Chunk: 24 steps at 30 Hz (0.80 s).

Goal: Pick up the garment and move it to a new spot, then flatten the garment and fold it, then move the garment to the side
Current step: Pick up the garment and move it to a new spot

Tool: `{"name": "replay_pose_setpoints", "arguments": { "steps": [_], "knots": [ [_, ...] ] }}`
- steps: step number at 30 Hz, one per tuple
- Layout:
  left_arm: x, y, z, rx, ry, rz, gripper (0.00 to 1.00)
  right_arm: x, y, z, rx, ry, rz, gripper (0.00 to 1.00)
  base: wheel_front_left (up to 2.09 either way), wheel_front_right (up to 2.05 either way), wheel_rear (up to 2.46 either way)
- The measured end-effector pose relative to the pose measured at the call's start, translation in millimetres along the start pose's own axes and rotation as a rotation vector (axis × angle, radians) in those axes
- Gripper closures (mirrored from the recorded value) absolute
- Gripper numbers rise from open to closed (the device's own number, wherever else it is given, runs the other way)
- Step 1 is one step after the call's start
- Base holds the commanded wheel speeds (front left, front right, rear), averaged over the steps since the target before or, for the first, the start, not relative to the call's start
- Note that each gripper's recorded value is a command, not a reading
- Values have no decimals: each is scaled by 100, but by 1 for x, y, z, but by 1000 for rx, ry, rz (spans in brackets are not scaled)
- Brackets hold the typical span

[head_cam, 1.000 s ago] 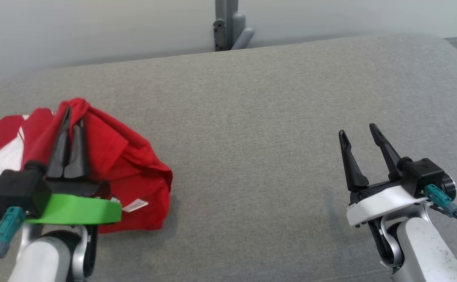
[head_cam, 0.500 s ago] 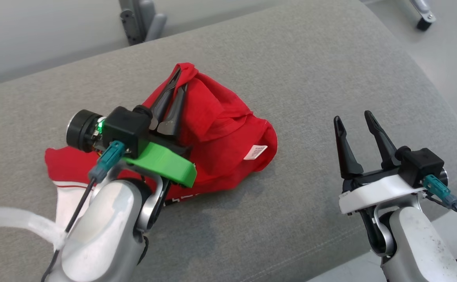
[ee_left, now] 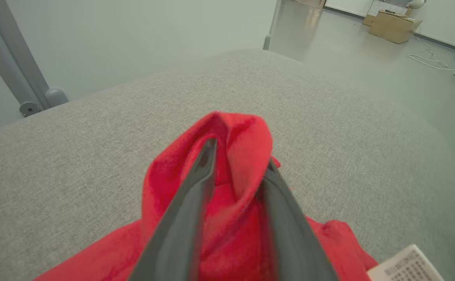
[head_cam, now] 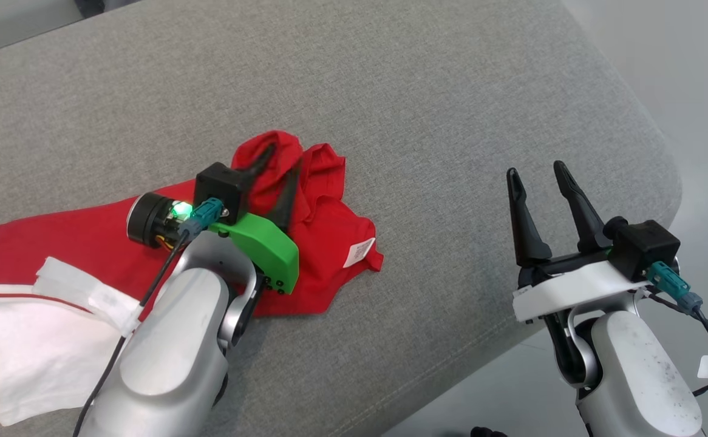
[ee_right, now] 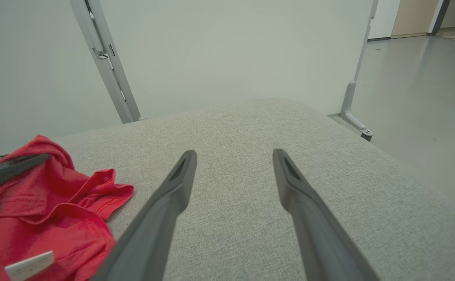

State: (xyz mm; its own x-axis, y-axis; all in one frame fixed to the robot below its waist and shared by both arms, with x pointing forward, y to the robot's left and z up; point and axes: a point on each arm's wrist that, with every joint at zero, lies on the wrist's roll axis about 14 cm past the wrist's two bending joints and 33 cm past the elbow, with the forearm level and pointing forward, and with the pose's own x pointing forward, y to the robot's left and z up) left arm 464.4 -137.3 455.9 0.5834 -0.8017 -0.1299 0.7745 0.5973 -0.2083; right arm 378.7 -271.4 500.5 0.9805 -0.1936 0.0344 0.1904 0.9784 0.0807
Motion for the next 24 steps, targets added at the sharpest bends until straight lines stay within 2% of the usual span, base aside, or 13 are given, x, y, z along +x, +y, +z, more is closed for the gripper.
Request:
{"name": "replay_pose_setpoints", "arguments": {
  "steps": [7, 12, 24],
  "knots": [
    [-3, 6, 9, -41, -67, 9, 0, 5, 4, -4, -2, 6, 9, 0, 0, 0, 0],
    [-27, 21, 16, -61, -114, 85, 0, 5, 8, -2, -6, -3, 31, 0, 0, 0, 0],
    [-142, 104, 53, -23, -278, 485, 0, 9, 50, 5, 13, -35, 169, 0, 0, 0, 0]
  ]
}}
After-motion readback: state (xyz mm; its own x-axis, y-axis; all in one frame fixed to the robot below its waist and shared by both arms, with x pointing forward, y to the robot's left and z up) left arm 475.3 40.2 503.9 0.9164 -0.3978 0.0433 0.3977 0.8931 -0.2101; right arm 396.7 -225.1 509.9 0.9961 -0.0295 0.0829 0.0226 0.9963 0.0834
